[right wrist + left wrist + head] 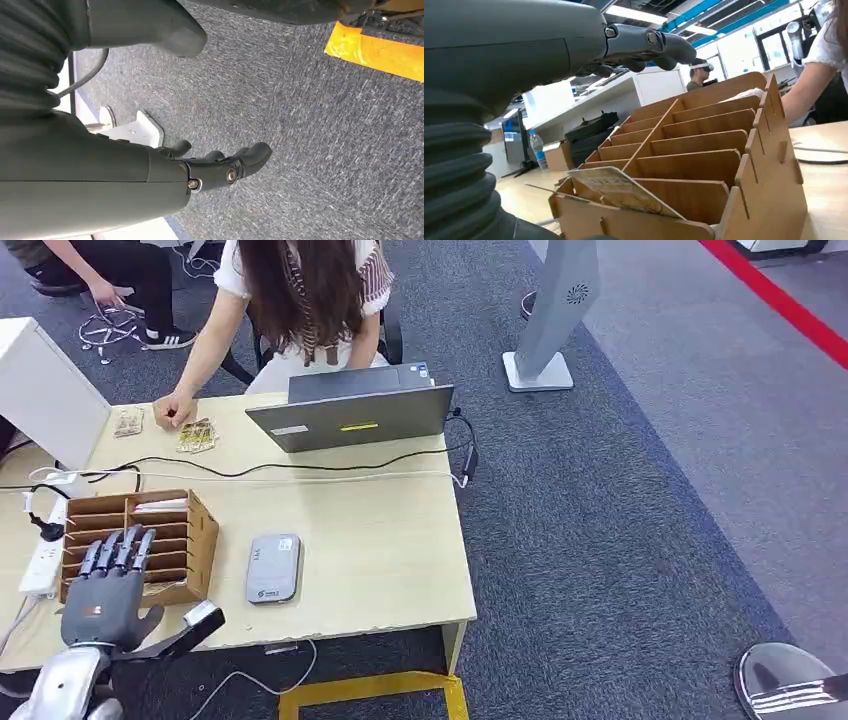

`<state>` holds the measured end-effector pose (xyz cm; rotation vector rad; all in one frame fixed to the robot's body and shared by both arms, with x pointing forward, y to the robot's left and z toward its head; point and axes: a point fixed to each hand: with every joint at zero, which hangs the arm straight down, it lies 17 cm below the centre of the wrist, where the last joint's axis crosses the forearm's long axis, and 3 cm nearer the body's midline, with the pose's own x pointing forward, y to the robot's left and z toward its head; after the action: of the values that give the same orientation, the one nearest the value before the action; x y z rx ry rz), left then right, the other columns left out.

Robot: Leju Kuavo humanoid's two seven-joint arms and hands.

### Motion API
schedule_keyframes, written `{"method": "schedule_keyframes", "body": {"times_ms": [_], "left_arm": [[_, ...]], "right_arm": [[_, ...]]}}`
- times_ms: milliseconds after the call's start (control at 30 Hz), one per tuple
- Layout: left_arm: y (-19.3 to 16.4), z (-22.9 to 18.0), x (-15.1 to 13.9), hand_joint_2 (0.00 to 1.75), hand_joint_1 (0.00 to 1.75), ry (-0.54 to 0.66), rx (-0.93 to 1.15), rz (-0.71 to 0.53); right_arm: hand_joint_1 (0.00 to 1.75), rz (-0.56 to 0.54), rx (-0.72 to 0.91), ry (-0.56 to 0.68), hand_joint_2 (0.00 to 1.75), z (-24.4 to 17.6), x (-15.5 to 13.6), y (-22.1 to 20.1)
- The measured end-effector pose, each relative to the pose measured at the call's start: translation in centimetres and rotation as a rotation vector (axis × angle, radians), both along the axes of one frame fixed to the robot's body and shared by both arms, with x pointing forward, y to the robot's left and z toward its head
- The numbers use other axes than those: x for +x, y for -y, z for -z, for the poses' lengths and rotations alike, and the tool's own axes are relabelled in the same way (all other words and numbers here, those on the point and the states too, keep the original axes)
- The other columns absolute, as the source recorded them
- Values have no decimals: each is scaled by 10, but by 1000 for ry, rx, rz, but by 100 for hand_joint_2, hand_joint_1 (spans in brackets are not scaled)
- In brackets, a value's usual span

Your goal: Pass the card to the sensor for recognition and then transmit it.

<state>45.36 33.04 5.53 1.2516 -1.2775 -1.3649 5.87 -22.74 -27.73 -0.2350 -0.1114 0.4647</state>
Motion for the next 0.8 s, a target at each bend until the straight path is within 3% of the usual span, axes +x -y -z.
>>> {"method": "schedule_keyframes", "body": {"times_ms": [467, 800], "left_arm": [[6, 3, 16, 175, 0, -16, -30, -15], [11, 15, 0, 175, 0, -39, -46, -21]], "right_arm": [[0, -11, 1, 7, 175, 0, 2, 0], [0, -11, 0, 5, 175, 0, 1, 0]]}}
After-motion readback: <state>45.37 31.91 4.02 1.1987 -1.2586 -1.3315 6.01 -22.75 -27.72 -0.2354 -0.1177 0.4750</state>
